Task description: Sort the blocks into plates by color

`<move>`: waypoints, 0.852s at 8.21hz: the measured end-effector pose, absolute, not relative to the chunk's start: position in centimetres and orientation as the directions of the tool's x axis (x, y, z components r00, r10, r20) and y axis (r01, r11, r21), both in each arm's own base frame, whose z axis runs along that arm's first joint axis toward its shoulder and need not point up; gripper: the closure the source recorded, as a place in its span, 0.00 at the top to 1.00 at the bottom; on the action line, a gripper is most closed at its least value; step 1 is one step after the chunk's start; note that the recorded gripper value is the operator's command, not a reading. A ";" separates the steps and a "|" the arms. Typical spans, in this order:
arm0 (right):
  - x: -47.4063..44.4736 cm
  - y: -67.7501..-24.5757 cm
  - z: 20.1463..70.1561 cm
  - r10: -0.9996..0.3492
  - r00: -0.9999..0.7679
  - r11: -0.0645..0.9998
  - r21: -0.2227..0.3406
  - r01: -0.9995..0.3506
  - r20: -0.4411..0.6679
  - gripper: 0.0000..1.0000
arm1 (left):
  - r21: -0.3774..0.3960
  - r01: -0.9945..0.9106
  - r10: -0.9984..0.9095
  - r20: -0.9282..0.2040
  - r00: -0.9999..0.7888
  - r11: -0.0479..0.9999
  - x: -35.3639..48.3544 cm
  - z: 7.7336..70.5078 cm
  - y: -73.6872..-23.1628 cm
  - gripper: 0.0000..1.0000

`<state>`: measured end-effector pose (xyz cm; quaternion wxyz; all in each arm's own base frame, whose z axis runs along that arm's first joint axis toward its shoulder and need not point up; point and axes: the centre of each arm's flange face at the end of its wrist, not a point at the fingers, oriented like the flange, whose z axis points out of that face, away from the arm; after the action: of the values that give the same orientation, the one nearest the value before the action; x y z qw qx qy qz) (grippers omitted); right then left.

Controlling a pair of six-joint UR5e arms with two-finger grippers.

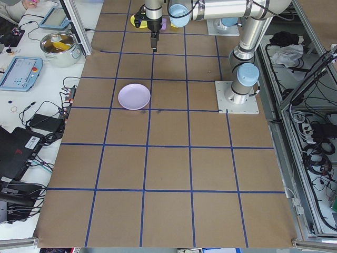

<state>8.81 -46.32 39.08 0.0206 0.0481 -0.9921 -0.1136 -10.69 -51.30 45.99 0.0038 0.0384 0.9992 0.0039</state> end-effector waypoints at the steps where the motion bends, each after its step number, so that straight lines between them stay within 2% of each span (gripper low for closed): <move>1: 6.5 -45.4 35.9 -0.078 -0.996 0.971 0.229 -0.065 0.048 1.00 | 0.003 0.076 0.076 -0.009 -0.997 0.997 -10.7 46.0 -51.4 1.00; 3: 2.4 -43.3 29.7 0.005 -0.998 0.974 0.228 0.018 0.058 1.00 | -0.003 0.076 0.076 -0.010 -0.997 0.997 -10.7 46.1 -51.4 1.00; 7: 0.7 -42.4 22.8 0.127 -0.990 0.941 0.309 0.137 0.053 1.00 | -0.003 0.077 0.077 -0.009 -0.997 0.997 -10.7 46.0 -51.5 1.00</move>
<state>0.66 -42.37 22.80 0.0163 -0.0671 -0.9851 -0.1577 -10.70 -51.47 46.03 0.0047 0.0383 0.9993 -0.0017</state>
